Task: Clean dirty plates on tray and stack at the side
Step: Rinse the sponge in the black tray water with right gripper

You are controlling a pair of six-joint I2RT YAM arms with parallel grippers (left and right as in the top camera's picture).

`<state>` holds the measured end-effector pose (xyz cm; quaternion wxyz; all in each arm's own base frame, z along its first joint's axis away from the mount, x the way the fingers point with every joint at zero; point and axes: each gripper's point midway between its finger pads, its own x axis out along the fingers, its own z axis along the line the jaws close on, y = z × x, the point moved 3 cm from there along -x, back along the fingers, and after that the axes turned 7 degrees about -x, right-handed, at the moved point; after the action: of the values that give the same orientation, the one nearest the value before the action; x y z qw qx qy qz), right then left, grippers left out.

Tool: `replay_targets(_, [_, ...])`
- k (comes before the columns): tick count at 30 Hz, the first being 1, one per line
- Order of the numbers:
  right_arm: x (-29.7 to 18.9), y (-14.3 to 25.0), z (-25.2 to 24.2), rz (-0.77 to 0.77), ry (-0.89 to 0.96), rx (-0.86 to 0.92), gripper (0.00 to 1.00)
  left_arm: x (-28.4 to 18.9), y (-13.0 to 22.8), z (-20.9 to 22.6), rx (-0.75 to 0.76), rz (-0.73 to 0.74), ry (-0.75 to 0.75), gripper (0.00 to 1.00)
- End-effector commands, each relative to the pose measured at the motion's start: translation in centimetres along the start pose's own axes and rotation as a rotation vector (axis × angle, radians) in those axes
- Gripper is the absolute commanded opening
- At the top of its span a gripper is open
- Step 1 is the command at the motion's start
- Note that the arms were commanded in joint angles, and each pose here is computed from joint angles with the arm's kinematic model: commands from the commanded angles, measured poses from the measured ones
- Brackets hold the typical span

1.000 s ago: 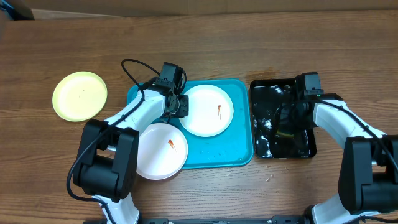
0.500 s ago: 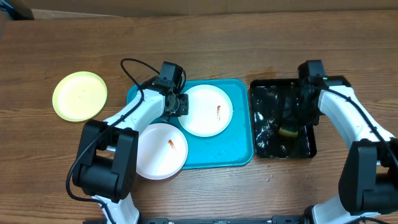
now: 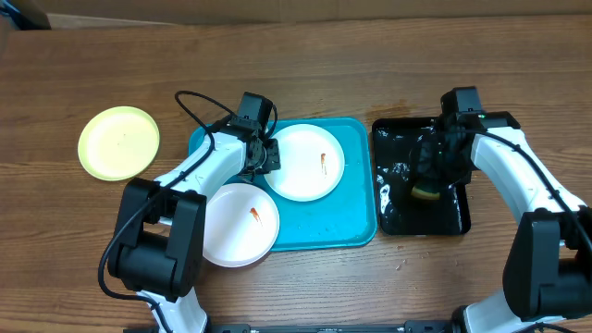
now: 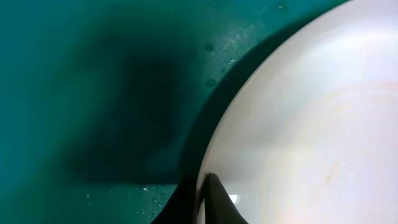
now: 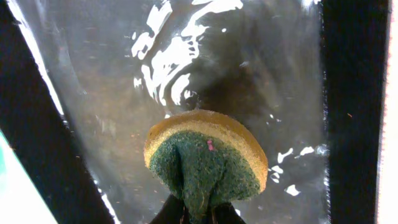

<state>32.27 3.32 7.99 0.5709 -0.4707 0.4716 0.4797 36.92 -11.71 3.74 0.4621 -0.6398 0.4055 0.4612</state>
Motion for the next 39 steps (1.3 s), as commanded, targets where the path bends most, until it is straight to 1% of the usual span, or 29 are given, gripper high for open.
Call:
replay_targets(1, [-1.6, -1.2, 0.7, -0.067, -0.012, -0.015, 0.04, 0.3, 0.0, 1.8, -0.083, -0.027, -0.113, 0.07])
replay_targets(2, [-1.6, -1.1, 1.0, -0.063, -0.031, -0.026, 0.04, 0.3, 0.0, 1.8, -0.099, -0.027, -0.112, 0.08])
replay_targets(4, [-1.6, -0.9, 1.4, -0.054, -0.065, -0.026, 0.04, 0.3, 0.0, 1.7, -0.101, -0.025, -0.105, 0.15])
replay_targets(6, [-1.6, -0.9, 1.4, -0.054, -0.065, -0.026, 0.04, 0.3, 0.0, 1.7, -0.101, -0.026, -0.104, 0.30])
replay_targets(7, [-1.6, -1.0, 1.4, -0.055, -0.065, -0.026, 0.04, 0.3, 0.0, 1.7, -0.100, -0.026, -0.105, 0.34])
replay_targets(9, [-1.6, -1.0, 1.4, -0.056, -0.065, -0.026, 0.04, 0.4, -0.1, 1.6, -0.083, -0.028, -0.103, 0.35])
replay_targets(10, [-1.6, -1.0, 1.4, -0.056, -0.065, -0.026, 0.04, 0.4, -0.2, 1.6, -0.074, -0.031, -0.101, 0.35])
replay_targets(11, [-1.6, -1.0, 1.4, -0.056, -0.065, -0.026, 0.04, 0.4, -0.2, 1.6, -0.067, -0.032, -0.100, 0.32])
replay_targets(13, [-1.6, -0.9, 1.3, -0.054, -0.057, -0.025, 0.05, 0.4, -0.3, 1.5, -0.060, -0.034, -0.097, 0.17])
replay_targets(14, [-1.6, -0.8, 1.3, -0.046, -0.054, -0.024, 0.06, 0.4, -0.3, 1.5, -0.060, -0.034, -0.097, 0.07])
replay_targets(15, [-1.6, -0.6, 1.2, -0.037, -0.053, -0.022, 0.06, 0.4, -0.2, 1.4, -0.059, -0.032, -0.094, 0.04])
replay_targets(20, [-1.7, -0.4, 0.6, -0.027, -0.007, -0.020, 0.05, 0.4, 0.1, 0.7, -0.049, -0.006, -0.044, 0.04])
replay_targets(23, [-1.8, -0.2, 0.6, -0.019, -0.005, -0.019, 0.07, 0.4, 0.1, 0.7, -0.049, -0.003, -0.046, 0.04])
replay_targets(28, [-1.9, -0.2, 0.6, -0.016, -0.005, -0.019, 0.04, 0.4, 0.1, 0.7, -0.049, -0.003, -0.045, 0.04])
replay_targets(31, [-2.3, 0.3, 0.6, 0.011, -0.002, -0.017, 0.04, 0.4, 0.2, 0.7, -0.046, -0.002, -0.043, 0.04])
replay_targets(35, [-3.5, -0.2, 0.8, 0.009, -0.001, -0.017, 0.04, 0.4, 0.5, -0.8, 0.069, 0.030, 0.060, 0.04])
replay_targets(39, [-4.1, -0.6, 0.9, -0.006, -0.004, -0.019, 0.04, 0.4, 0.4, -0.8, 0.071, 0.027, 0.057, 0.04])
